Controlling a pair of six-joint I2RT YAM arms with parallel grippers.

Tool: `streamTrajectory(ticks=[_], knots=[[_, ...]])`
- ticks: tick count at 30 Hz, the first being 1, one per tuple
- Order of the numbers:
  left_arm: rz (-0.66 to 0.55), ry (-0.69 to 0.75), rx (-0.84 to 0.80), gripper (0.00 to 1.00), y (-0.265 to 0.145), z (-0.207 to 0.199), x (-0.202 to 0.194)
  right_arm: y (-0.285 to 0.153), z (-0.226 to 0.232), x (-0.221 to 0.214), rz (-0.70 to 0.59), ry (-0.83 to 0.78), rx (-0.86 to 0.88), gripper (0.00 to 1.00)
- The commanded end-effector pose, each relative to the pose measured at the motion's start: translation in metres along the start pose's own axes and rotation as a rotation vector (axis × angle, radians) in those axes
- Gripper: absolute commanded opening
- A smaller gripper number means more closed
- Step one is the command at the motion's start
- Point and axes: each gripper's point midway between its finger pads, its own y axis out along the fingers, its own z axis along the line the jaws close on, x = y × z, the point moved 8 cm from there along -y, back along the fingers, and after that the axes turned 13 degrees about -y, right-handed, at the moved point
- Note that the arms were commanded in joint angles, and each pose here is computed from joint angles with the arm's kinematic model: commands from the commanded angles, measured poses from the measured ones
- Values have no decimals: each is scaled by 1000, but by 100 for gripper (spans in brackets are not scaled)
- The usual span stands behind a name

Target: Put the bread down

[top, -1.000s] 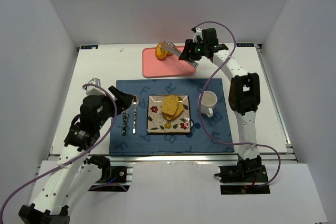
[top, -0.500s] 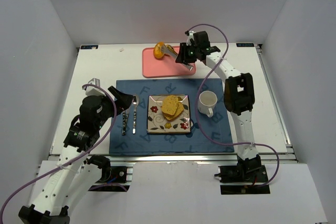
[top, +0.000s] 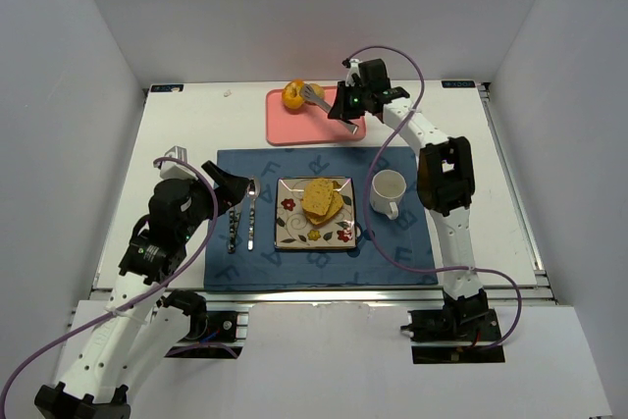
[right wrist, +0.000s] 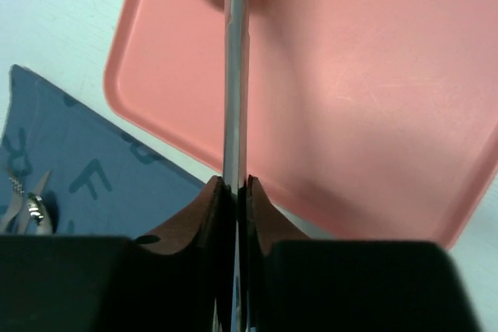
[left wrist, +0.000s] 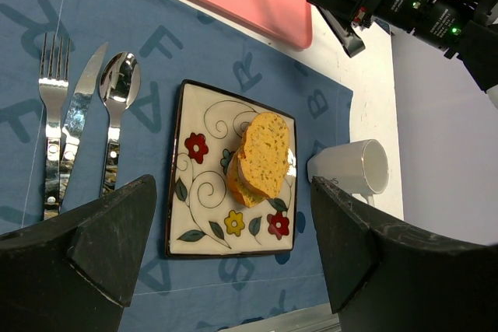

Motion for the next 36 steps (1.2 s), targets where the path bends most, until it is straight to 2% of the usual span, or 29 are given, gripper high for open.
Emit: streamTrajectory(ticks=[1, 4, 5, 6, 8, 9, 10, 11, 13, 17, 21, 28, 36], knots=[[-43, -3, -29, 89, -7, -11, 10, -26, 7, 33, -111, -33, 69, 11], [-50, -5, -34, 89, -8, -10, 10, -56, 8, 49, -154, -60, 125, 8], [-53, -7, -36, 89, -9, -10, 10, -61, 7, 41, -140, -61, 134, 7], [-54, -7, -37, 89, -9, -10, 10, -83, 13, 52, -177, -122, 136, 7], [-63, -9, -44, 89, -11, -9, 10, -96, 14, 31, -139, -171, 149, 7], [-64, -11, -45, 89, -11, -9, 10, -120, 23, 38, -171, -226, 152, 7], [-67, -11, -47, 89, -11, -9, 10, -129, 27, 31, -167, -309, 176, 7], [-69, -12, -53, 89, -11, -9, 10, -133, 30, 5, -107, -316, 199, 7], [-69, -10, -55, 89, -11, -8, 9, -167, 45, -1, -128, -457, 241, 7], [-63, -5, -68, 89, -9, -9, 8, -209, 68, -42, -75, -609, 333, 7], [-44, 2, -81, 89, -6, -8, 5, -244, 91, -85, 13, -677, 389, 7], [-29, 1, -104, 89, -4, -7, 1, -252, 123, -129, 84, -894, 408, 7], [-39, 1, -99, 89, -15, -3, 1, -244, 138, -138, 129, -978, 404, 10]])
